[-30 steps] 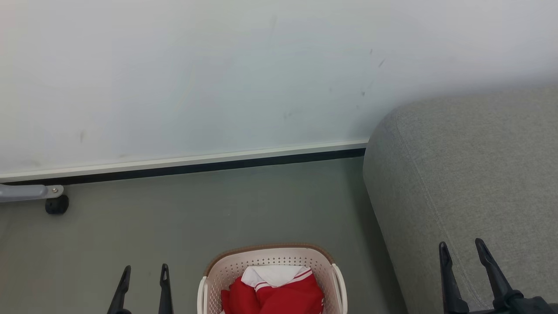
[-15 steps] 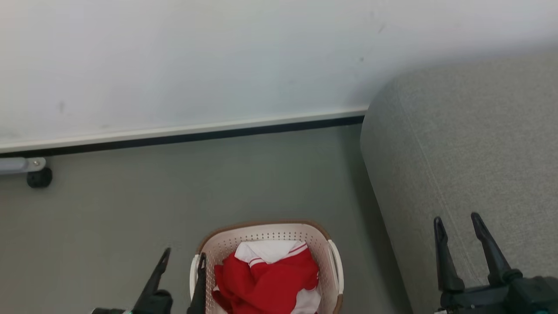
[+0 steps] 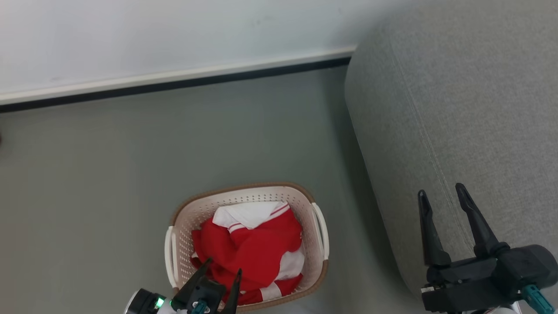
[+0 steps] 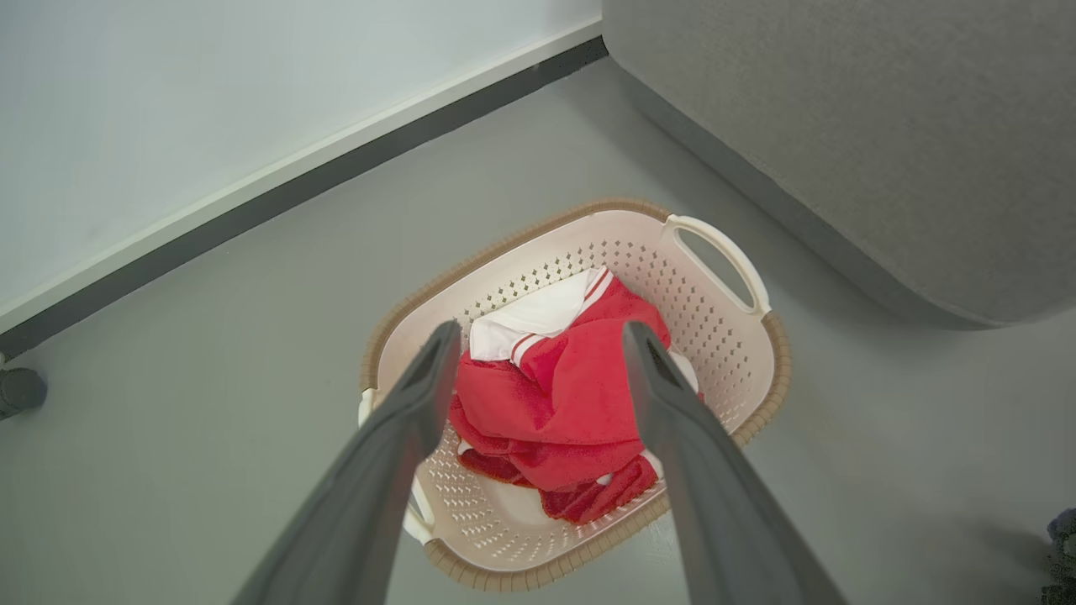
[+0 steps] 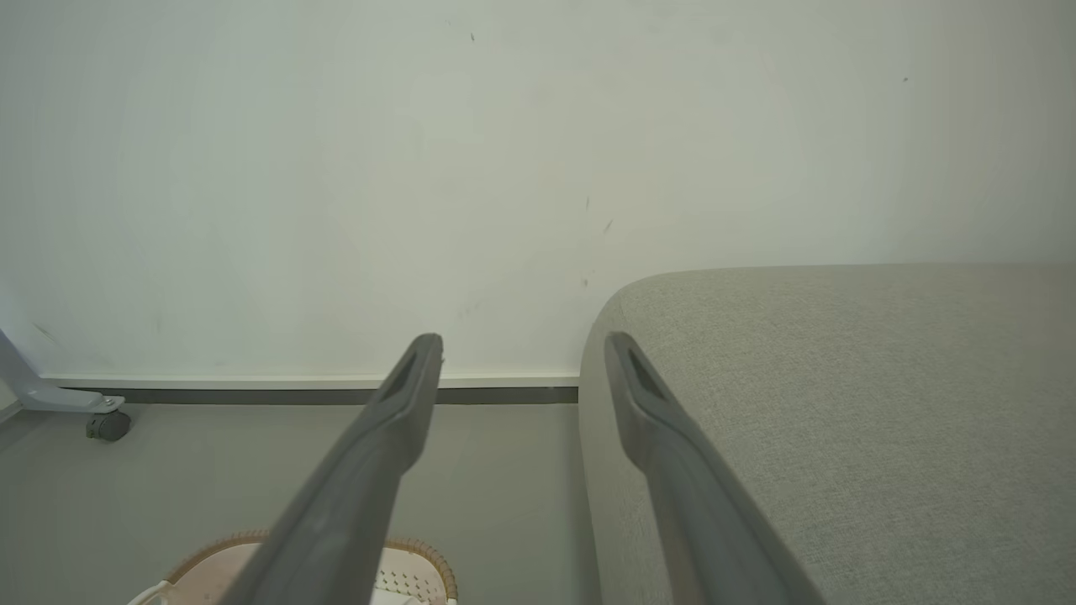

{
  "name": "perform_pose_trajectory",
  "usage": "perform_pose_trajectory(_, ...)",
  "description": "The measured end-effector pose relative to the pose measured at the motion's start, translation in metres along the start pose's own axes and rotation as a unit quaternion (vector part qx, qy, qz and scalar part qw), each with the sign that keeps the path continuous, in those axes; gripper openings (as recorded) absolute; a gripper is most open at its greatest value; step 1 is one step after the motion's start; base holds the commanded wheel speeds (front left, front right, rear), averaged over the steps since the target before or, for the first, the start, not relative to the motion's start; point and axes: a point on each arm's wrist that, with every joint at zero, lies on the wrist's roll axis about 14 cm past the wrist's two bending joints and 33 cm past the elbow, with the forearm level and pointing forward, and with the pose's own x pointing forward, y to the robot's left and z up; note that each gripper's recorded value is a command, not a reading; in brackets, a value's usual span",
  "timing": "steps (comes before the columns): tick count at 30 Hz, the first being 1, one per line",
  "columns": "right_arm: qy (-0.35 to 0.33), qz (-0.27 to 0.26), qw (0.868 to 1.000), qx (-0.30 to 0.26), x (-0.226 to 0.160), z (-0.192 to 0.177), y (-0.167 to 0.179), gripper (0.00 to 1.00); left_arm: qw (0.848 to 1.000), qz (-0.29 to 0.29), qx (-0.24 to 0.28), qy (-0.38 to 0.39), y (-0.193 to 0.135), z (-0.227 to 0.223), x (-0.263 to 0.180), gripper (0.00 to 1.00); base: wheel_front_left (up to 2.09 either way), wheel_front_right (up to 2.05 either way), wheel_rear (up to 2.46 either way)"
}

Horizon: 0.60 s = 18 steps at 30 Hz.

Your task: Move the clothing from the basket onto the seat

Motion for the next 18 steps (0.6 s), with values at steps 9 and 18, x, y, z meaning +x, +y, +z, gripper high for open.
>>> perform_pose_trajectory(9, 0.028, -0.008, 1.0, 0.0, 0.013, -0.02, -0.005, 1.0, 0.995, -0.053, 0.035, 0.074, -0.018, -0.034, 0.039, 1.0, 0.0, 0.0, 0.0)
perform_pose_trajectory(18, 0.053, -0.01, 0.999, -0.003, 0.028, -0.042, -0.011, 1.0, 0.986, -0.085, 0.058, 0.133, -0.024, -0.067, 0.076, 1.0, 0.0, 0.0, 0.0)
